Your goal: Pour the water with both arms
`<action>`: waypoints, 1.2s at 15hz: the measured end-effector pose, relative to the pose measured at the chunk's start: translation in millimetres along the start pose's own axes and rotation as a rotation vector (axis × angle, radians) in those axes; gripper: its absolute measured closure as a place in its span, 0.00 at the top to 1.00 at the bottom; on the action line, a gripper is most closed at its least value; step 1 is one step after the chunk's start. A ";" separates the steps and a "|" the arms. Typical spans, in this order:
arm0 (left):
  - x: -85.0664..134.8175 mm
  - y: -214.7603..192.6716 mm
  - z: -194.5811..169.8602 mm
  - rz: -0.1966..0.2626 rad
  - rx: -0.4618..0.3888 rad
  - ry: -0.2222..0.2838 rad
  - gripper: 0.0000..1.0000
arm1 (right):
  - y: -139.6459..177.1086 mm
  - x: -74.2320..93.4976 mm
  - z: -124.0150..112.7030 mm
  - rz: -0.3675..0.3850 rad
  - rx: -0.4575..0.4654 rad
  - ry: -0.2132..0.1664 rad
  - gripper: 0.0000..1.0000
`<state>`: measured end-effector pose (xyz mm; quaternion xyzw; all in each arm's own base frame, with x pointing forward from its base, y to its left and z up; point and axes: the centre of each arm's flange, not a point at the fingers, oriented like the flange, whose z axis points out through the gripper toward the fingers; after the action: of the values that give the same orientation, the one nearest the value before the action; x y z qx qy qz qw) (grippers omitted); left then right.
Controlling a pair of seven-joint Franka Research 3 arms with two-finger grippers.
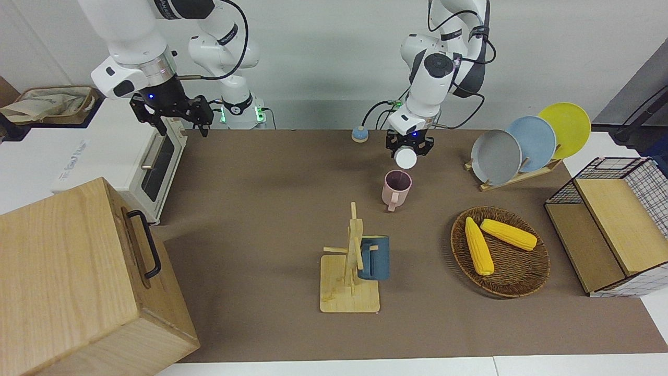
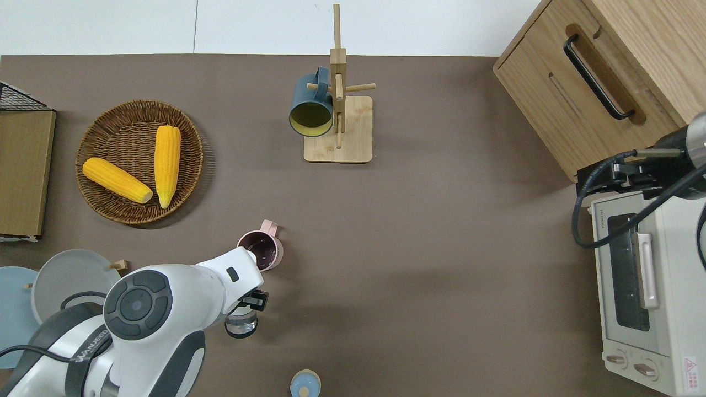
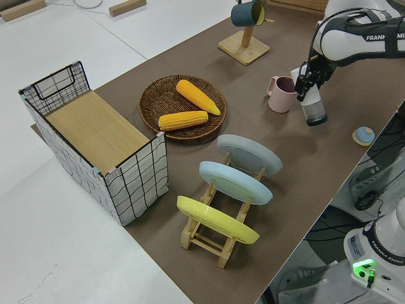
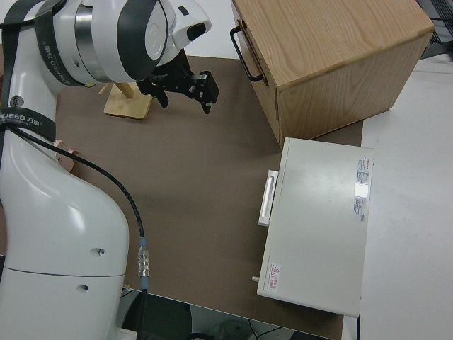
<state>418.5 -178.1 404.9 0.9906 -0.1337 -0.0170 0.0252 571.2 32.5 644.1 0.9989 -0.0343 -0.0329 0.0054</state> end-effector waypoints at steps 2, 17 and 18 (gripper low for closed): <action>2.5 0.0 -4.0 0.004 0.003 -0.022 0.63 | -0.8 -0.1 0.0 -0.001 0.000 0.000 1.00; 4.8 0.1 -9.0 0.010 0.012 -0.094 0.63 | -0.6 -0.1 0.0 -0.001 0.000 0.000 1.00; 4.9 0.1 -9.4 0.011 0.012 -0.094 0.63 | -0.6 -0.1 0.0 -0.001 0.000 0.000 1.00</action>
<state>423.6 -179.0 414.1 0.9881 -0.1401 -0.0626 0.0130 571.2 33.1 644.1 0.9989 -0.0338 -0.0329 0.0054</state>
